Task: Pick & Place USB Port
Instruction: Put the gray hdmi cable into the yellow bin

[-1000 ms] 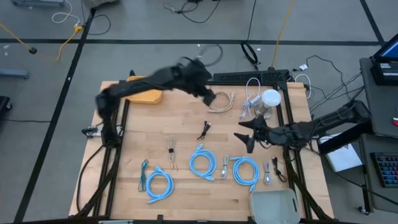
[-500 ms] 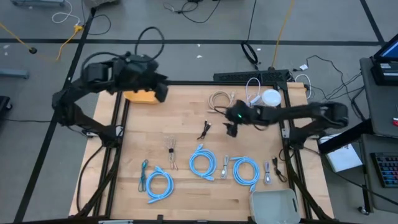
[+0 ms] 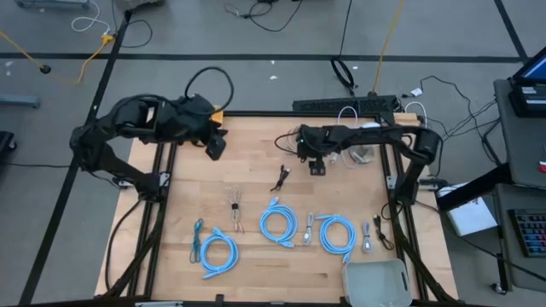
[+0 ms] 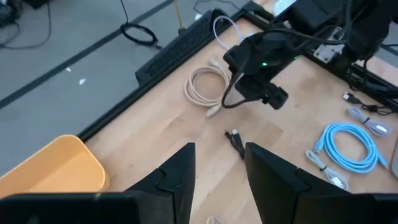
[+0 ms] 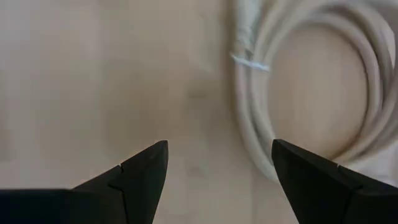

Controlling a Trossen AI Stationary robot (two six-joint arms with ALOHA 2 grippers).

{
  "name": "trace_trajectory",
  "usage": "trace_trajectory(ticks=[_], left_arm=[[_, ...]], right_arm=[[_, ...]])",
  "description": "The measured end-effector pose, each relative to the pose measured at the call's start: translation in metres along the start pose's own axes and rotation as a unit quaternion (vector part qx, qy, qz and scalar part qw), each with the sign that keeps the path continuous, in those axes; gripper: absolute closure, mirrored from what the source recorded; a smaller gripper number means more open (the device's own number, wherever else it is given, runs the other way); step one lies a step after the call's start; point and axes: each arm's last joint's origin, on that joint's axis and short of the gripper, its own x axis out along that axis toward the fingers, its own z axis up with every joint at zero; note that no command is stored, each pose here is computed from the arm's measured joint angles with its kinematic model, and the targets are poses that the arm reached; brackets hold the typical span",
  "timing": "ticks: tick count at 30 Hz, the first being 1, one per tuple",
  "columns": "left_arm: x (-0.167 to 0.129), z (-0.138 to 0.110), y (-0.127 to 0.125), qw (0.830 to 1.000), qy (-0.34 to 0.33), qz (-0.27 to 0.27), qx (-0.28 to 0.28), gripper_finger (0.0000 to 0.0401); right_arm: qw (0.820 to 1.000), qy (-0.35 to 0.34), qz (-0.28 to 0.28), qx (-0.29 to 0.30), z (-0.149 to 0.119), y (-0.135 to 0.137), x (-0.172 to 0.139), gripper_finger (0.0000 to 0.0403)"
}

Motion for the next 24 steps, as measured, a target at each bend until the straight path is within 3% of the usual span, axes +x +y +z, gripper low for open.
trace_trajectory(ticks=[9, 18, 21, 24], left_arm=[[-0.003, -0.003, -0.005, 1.000, -0.007, -0.002, 0.003, 0.0256], [-0.003, -0.003, -0.005, 1.000, -0.008, -0.002, -0.002, 0.0256], [-0.003, -0.002, -0.005, 1.000, -0.008, -0.002, -0.003, 0.0256], [-0.003, -0.002, -0.005, 1.000, -0.010, -0.003, -0.004, 0.0256]], right_arm=[[0.998, -0.047, -0.029, 0.009, 0.005, -0.014, 0.005, 0.0124], [0.999, -0.009, 0.033, 0.026, -0.008, -0.001, 0.038, 0.0130], [0.998, 0.011, 0.051, 0.035, -0.013, 0.003, 0.044, 0.0159], [0.998, 0.016, 0.058, 0.036, -0.013, 0.006, 0.045, 0.0219]])
